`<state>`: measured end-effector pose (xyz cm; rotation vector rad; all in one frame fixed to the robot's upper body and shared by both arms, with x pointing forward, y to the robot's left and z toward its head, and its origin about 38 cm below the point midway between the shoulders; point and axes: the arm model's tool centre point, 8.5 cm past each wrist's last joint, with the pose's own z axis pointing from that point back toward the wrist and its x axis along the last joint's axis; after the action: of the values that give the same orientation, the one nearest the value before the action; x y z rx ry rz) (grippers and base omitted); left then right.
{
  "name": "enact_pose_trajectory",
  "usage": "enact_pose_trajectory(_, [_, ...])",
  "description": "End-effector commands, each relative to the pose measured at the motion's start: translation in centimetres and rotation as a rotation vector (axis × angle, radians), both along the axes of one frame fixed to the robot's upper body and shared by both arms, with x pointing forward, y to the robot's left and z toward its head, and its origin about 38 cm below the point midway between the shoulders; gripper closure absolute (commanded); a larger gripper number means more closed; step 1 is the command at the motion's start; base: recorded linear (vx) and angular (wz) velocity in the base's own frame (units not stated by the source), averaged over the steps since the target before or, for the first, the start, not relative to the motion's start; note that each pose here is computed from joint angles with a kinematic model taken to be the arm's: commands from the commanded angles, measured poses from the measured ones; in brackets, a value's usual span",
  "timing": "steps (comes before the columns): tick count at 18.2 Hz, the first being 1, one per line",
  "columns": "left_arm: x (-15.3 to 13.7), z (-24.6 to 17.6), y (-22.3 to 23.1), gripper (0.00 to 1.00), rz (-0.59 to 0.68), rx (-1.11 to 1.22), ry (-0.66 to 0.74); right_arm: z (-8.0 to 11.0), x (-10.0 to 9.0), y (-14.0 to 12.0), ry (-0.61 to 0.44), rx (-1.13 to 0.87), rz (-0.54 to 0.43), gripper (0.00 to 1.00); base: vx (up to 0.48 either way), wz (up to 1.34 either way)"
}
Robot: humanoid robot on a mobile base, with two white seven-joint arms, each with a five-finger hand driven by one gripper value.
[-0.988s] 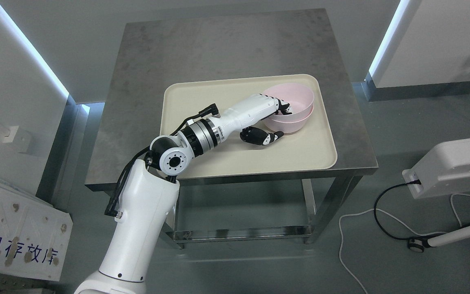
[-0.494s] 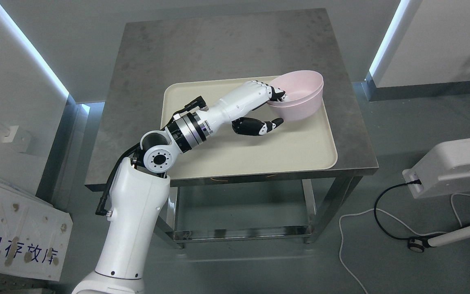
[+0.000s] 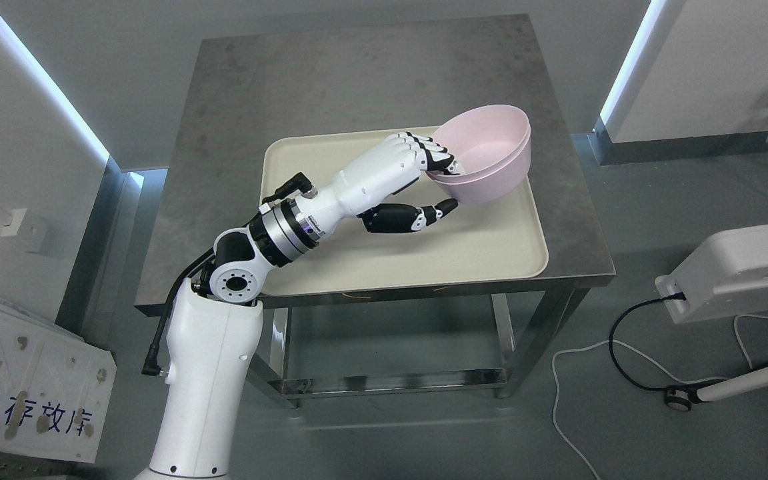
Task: Stack pink IKEA bowls on left shelf middle
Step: 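Lift the stacked bowls off the tray with the left hand, then hold the bowls aloft while turning toward the blue bin shelf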
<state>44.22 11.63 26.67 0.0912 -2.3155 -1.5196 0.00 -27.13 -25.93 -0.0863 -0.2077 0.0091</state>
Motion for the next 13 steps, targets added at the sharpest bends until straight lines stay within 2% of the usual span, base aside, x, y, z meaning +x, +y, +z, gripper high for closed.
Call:
enact_pose_trajectory(1, [-1.4, 1.2, 2.4, 0.99, 0.039, -0.039, -0.061, 0.1, 0.6, -1.1, -0.017, -0.018, -0.004, 0.00, 0.008, -0.02])
enact_pose_trajectory(13, [-2.3, 2.0, 2.8, 1.00, 0.044, -0.050, -0.100, 0.1, 0.6, -1.1, -0.017, -0.018, -0.004, 0.00, -0.047, -0.04])
